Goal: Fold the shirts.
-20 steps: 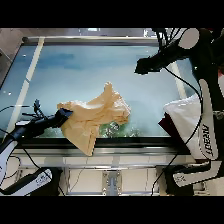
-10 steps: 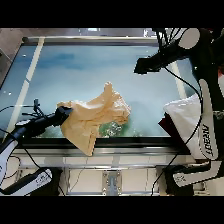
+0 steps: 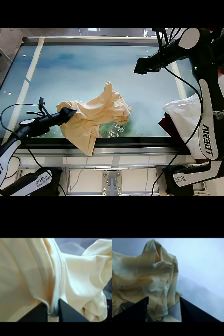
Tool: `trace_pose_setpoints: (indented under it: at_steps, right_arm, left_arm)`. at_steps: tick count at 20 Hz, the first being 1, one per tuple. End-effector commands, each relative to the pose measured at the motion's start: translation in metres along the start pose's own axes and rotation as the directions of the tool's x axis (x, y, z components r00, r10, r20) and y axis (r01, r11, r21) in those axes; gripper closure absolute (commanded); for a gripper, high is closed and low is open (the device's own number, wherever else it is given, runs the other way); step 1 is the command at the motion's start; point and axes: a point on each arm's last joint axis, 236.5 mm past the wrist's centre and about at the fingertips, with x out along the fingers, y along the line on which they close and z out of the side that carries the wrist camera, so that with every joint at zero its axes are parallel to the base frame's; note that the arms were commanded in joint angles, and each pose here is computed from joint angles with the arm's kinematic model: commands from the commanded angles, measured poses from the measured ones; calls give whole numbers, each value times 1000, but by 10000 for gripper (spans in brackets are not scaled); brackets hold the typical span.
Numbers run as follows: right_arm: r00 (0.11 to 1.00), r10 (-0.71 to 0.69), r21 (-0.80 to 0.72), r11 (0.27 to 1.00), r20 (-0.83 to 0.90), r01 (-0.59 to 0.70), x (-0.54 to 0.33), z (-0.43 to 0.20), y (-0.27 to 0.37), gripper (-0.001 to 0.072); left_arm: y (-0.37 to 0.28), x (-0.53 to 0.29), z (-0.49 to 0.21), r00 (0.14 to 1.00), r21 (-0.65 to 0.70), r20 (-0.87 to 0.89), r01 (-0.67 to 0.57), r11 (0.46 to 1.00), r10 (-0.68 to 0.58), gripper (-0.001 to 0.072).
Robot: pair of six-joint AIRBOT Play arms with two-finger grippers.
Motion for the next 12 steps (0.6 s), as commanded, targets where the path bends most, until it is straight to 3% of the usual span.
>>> trace_pose_setpoints:
  at_steps: [1, 4, 7, 10, 12]
  right_arm:
    - [1000, -3, -2, 1000, 0, 3, 0, 0, 0, 273]
    - [998, -59, -10, 998, -36, 59, -1, -9, -14, 288]
    - [939, -240, -45, 971, -247, 236, -8, -60, -62, 305]
    - [912, -98, 37, 992, -398, 123, 31, -109, -55, 305]
    - [920, 56, 124, 992, -388, -9, 81, -128, -27, 304]
  left_arm:
    - [1, 5, -2, 1000, 20, 5, -24, 1000, 24, 683]
    - [1, 4, 2, 1000, 17, 13, -22, 1000, 22, 692]
    - [-11, -2, 12, 1000, 31, 27, 13, 999, -13, 692]
    - [-26, -19, 38, 994, 64, 102, 34, 997, -40, 693]
    - [-33, -32, 53, 987, 83, 153, 39, 996, -52, 693]
